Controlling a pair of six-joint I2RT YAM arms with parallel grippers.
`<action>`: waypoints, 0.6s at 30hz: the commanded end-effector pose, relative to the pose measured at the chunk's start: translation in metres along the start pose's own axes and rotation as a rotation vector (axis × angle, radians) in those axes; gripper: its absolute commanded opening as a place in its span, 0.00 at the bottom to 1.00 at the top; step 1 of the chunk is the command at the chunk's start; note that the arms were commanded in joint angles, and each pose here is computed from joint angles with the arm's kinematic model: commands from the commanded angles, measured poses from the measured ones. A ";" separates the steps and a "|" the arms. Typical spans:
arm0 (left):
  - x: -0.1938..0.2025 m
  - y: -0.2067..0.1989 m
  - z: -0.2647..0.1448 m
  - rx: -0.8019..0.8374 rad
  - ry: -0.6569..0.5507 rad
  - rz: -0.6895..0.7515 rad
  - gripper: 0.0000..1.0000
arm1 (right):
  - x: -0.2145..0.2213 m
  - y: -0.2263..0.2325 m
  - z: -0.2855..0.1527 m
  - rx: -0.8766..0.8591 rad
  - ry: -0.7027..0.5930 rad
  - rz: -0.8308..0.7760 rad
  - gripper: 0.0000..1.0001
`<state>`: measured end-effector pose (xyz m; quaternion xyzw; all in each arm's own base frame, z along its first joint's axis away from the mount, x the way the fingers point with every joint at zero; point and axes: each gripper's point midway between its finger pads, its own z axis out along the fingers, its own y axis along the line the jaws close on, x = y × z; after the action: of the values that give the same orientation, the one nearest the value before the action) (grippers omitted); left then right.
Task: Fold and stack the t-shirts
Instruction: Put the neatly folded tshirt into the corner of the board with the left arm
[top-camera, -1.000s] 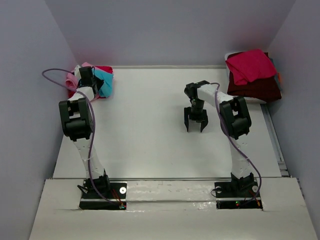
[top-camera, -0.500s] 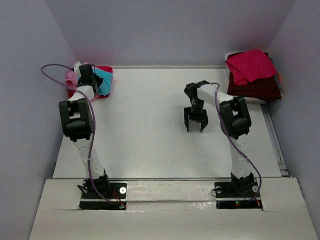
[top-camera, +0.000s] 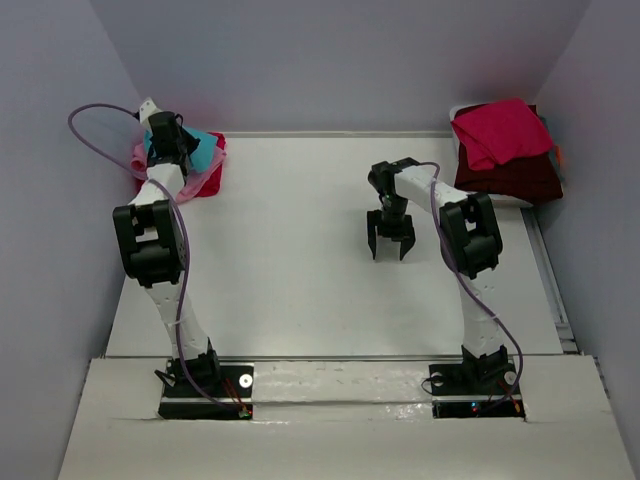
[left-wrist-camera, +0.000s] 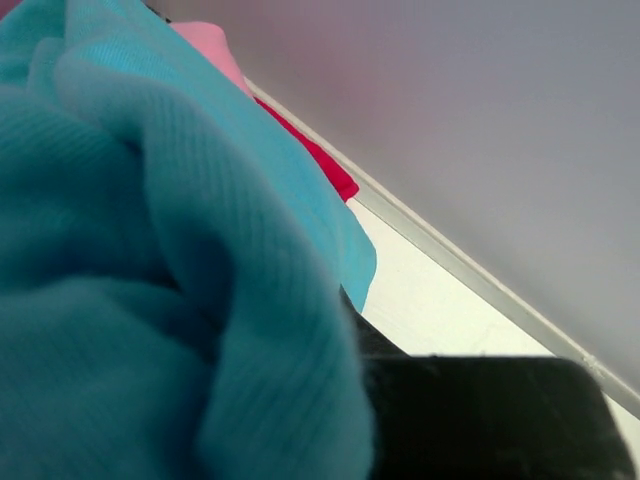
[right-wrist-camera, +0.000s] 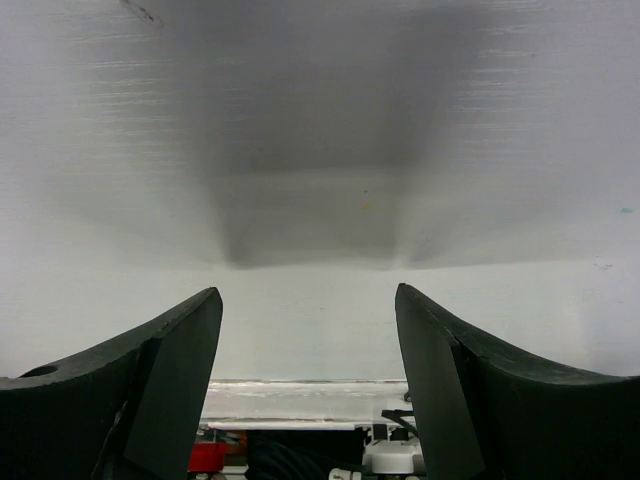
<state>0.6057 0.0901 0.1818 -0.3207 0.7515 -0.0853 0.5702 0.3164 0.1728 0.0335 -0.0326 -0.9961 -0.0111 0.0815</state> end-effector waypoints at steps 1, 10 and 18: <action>-0.094 -0.045 -0.027 0.094 -0.224 0.022 0.06 | -0.004 -0.002 -0.008 0.004 -0.015 -0.009 0.76; -0.056 0.007 -0.003 -0.062 -0.117 -0.043 0.06 | -0.001 -0.002 -0.004 0.001 0.000 -0.016 0.76; -0.018 0.053 0.004 -0.213 -0.015 -0.082 0.14 | 0.001 0.002 0.001 -0.024 0.015 -0.020 0.76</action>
<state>0.5941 0.1263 0.1635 -0.3792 0.7543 -0.0396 0.5344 0.3161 0.1737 0.0335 -0.0266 -0.9961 -0.0155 0.0830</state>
